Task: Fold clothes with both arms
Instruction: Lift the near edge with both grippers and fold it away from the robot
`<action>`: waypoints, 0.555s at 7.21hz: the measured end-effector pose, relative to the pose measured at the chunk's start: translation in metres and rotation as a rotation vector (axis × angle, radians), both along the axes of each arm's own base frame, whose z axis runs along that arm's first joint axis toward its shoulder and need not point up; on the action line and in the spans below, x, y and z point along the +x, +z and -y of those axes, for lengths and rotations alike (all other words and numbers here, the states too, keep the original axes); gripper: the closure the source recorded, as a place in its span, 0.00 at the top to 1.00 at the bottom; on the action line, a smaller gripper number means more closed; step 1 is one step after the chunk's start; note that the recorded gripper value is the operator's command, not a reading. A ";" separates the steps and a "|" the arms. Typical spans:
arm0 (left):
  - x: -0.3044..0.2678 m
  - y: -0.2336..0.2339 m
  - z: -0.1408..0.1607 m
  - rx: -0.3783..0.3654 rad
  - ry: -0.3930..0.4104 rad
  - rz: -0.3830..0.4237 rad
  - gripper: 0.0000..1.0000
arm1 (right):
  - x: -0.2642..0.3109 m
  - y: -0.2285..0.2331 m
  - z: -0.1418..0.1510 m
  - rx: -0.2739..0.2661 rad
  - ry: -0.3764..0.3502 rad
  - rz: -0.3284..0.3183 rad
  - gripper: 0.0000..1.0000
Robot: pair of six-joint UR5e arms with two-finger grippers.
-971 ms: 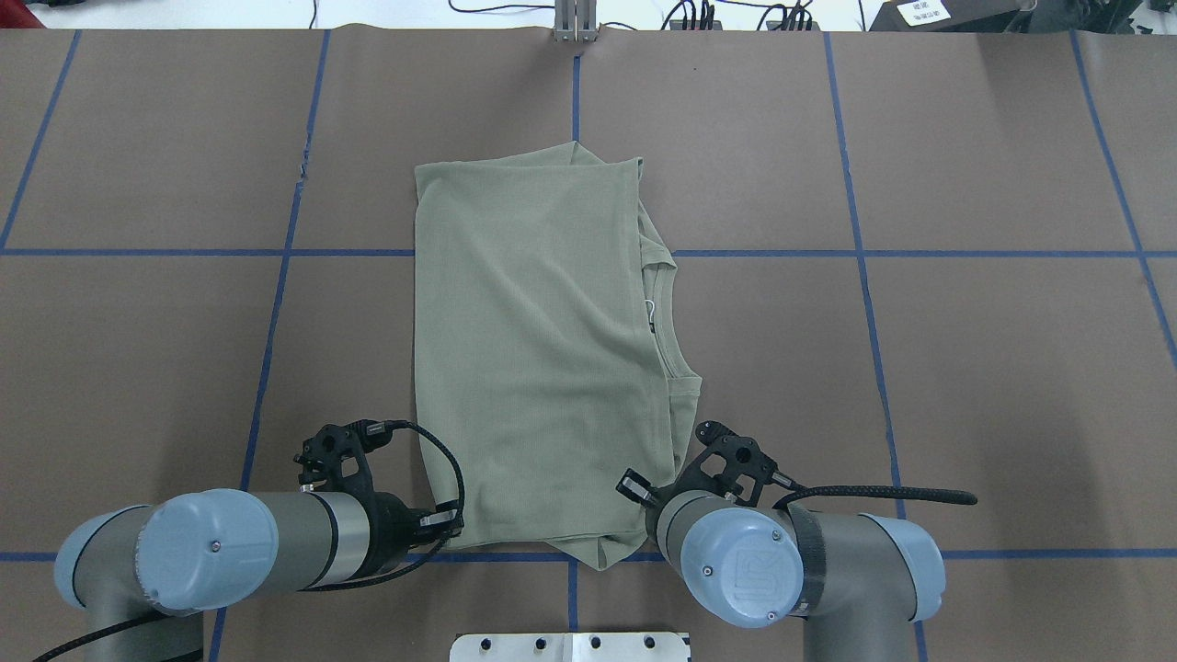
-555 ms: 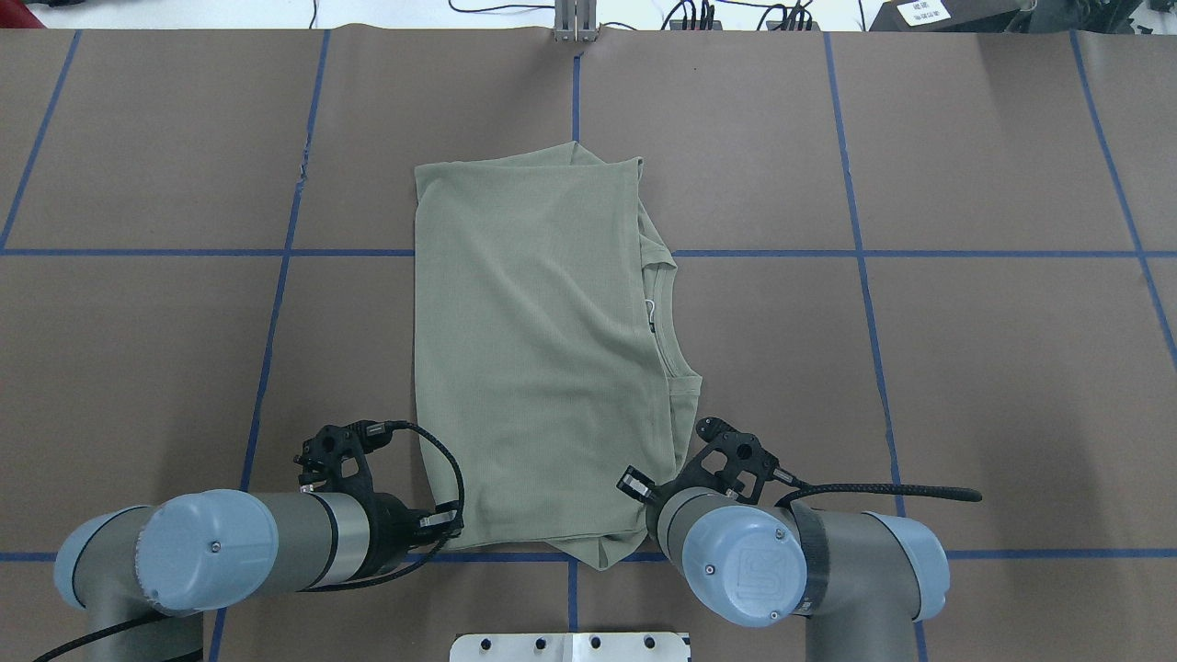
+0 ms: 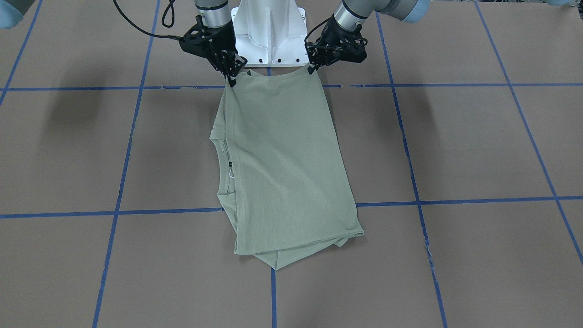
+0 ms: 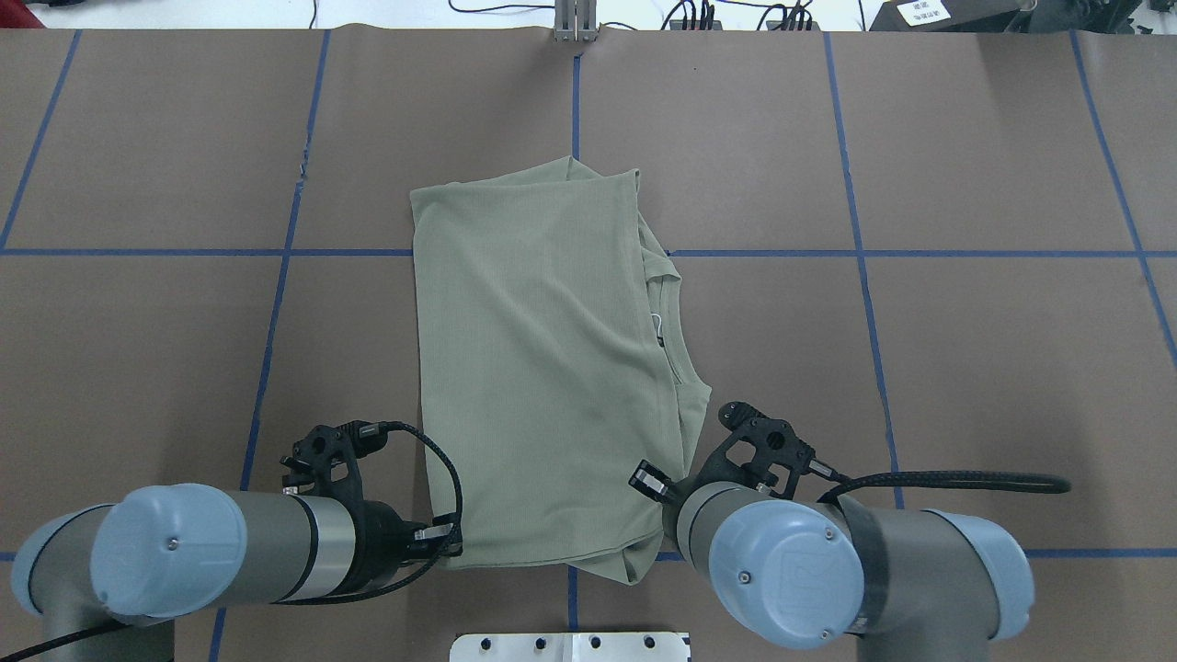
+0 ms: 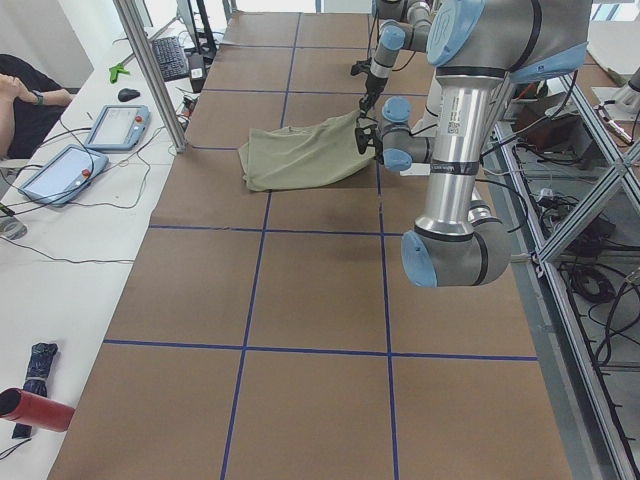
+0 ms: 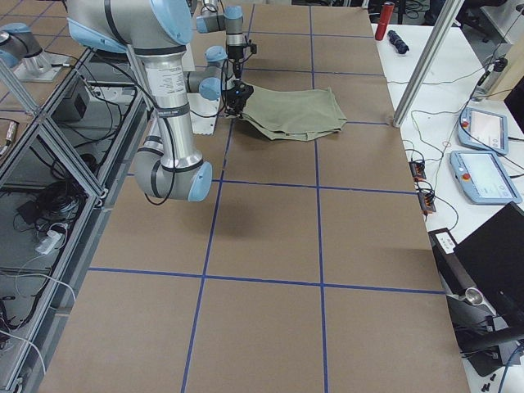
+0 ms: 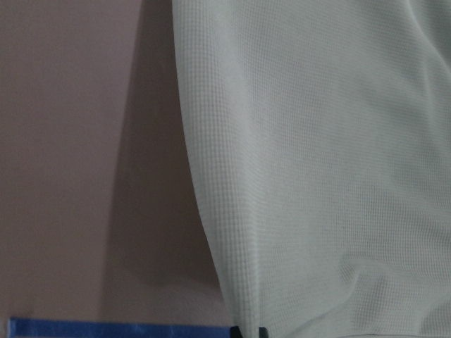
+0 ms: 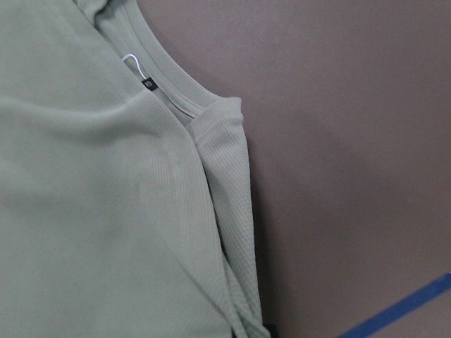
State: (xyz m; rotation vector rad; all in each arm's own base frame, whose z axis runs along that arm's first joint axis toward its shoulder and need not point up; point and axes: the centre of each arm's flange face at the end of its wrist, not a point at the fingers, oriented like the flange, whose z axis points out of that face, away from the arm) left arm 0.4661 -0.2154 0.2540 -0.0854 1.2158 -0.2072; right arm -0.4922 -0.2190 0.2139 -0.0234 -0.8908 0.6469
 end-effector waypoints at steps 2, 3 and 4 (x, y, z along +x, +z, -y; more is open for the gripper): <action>-0.055 -0.052 -0.015 -0.018 0.052 -0.011 0.00 | 0.060 -0.036 -0.022 -0.037 -0.051 0.002 0.00; -0.075 -0.069 -0.021 -0.026 0.075 -0.005 0.00 | 0.075 -0.047 -0.027 -0.046 -0.064 0.001 0.00; -0.078 -0.074 -0.022 -0.026 0.088 0.009 0.00 | 0.074 -0.050 -0.028 -0.048 -0.068 -0.011 0.00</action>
